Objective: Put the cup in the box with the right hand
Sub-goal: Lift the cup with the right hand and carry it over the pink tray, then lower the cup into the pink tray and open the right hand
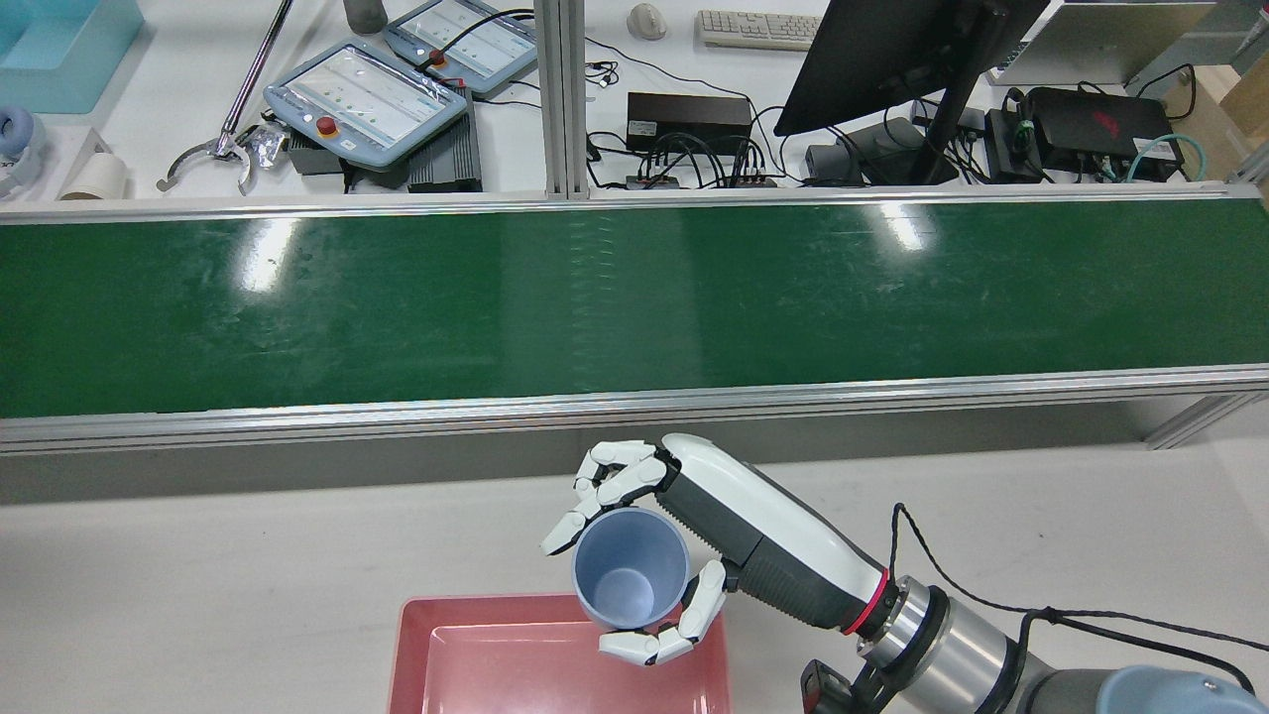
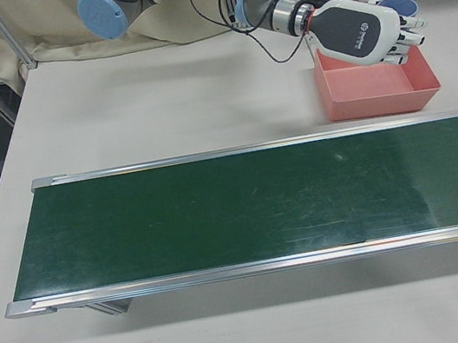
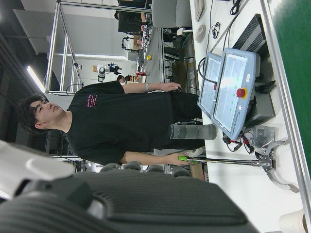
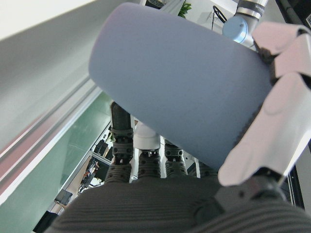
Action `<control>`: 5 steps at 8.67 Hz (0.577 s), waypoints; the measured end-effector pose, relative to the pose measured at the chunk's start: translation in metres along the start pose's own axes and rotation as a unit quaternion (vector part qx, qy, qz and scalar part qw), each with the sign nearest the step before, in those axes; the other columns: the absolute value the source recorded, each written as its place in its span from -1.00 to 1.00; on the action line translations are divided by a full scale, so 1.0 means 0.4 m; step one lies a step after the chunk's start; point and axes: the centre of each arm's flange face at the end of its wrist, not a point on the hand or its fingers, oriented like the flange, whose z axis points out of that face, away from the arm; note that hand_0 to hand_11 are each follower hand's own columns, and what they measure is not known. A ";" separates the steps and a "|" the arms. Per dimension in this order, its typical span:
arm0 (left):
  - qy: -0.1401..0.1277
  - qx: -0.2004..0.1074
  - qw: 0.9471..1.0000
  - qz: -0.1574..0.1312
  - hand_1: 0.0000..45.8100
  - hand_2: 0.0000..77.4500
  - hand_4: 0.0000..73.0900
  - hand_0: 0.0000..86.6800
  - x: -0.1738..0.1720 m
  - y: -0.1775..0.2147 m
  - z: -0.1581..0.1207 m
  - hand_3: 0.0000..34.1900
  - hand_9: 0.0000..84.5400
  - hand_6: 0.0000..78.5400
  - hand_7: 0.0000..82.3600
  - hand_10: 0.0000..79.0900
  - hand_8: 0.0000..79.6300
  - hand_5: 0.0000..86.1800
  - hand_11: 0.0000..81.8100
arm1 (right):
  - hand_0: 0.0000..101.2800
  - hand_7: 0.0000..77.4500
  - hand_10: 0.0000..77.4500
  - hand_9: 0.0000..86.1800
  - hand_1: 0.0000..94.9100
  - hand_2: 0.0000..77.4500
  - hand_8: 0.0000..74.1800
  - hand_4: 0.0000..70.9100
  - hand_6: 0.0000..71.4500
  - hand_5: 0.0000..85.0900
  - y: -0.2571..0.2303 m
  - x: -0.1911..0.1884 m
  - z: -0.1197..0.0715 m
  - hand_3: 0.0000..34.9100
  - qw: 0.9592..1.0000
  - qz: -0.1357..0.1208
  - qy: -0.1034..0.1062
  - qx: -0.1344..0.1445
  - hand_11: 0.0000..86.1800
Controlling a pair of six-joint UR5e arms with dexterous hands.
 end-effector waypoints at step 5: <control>0.000 0.000 1.000 0.000 -0.98 -0.99 -0.97 -1.00 0.000 0.000 0.000 -1.00 -1.00 -1.00 -0.99 -1.00 -1.00 -0.99 -1.00 | -0.08 0.52 -0.83 -0.97 -0.97 0.00 -0.51 -0.42 -0.80 -0.88 0.075 0.193 -0.014 -1.00 0.999 0.006 0.038 -0.019 -0.43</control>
